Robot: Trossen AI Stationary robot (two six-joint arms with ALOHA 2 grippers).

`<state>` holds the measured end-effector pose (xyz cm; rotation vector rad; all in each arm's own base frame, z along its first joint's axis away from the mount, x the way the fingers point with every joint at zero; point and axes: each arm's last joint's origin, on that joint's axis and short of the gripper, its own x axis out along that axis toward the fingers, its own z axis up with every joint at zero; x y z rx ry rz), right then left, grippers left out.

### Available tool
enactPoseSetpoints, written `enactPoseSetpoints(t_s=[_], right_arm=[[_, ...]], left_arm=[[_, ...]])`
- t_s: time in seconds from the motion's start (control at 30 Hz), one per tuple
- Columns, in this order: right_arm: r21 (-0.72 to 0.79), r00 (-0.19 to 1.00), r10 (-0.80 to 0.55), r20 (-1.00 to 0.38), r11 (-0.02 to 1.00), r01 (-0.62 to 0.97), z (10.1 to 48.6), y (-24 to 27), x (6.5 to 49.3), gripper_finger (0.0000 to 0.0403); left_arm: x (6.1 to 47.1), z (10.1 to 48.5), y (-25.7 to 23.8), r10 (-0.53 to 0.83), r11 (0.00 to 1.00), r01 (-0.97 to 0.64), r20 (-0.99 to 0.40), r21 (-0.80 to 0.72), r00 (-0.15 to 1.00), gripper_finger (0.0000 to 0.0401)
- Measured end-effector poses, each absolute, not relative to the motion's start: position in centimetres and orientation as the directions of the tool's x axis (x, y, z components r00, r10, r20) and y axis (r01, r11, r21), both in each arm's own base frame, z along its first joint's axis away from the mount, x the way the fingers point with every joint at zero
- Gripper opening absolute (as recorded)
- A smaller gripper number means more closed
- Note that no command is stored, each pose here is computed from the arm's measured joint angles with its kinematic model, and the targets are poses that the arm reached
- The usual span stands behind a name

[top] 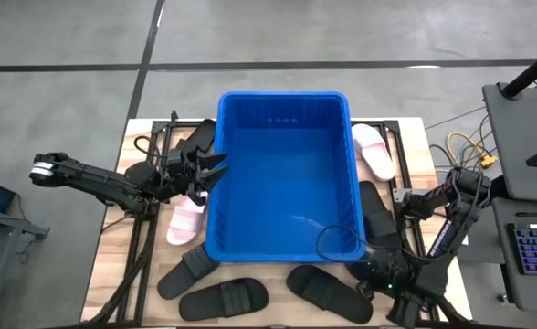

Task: Pick and place slides into bin
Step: Put the black slide into the blue bin

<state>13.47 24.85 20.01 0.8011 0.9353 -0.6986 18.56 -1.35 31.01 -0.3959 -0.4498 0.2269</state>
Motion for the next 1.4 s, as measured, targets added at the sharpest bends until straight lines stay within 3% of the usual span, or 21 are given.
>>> enactPoseSetpoints(t_s=[0.47, 0.7, 1.0, 1.4], right_arm=[[0.408, 0.501, 0.012, -0.865, 0.598, 0.69, 27.0, 27.4, 14.7, 0.0012], [0.543, 0.626, 0.088, -0.775, 0.6, 0.587, 32.0, 28.4, 15.4, 0.0012], [0.621, 0.825, -0.002, -0.566, 0.657, 0.427, 37.6, 27.7, 16.2, 0.0011], [0.452, 0.886, -0.186, -0.425, 0.805, 0.385, 45.1, 22.3, 19.4, 0.0011]], left_arm=[[18.5, 31.4, -1.4, 0.298, 0.899, -0.12, 0.387, -0.421, 0.873, 0.0217], [18.5, 31.5, -1.4, 0.298, 0.899, -0.119, 0.39, -0.422, 0.871, 0.0217], [18.5, 31.7, -1.3, 0.299, 0.898, -0.114, 0.399, -0.425, 0.867, 0.0217], [18.1, 32.3, -1.3, 0.303, 0.894, -0.083, 0.457, -0.44, 0.836, 0.0217]])
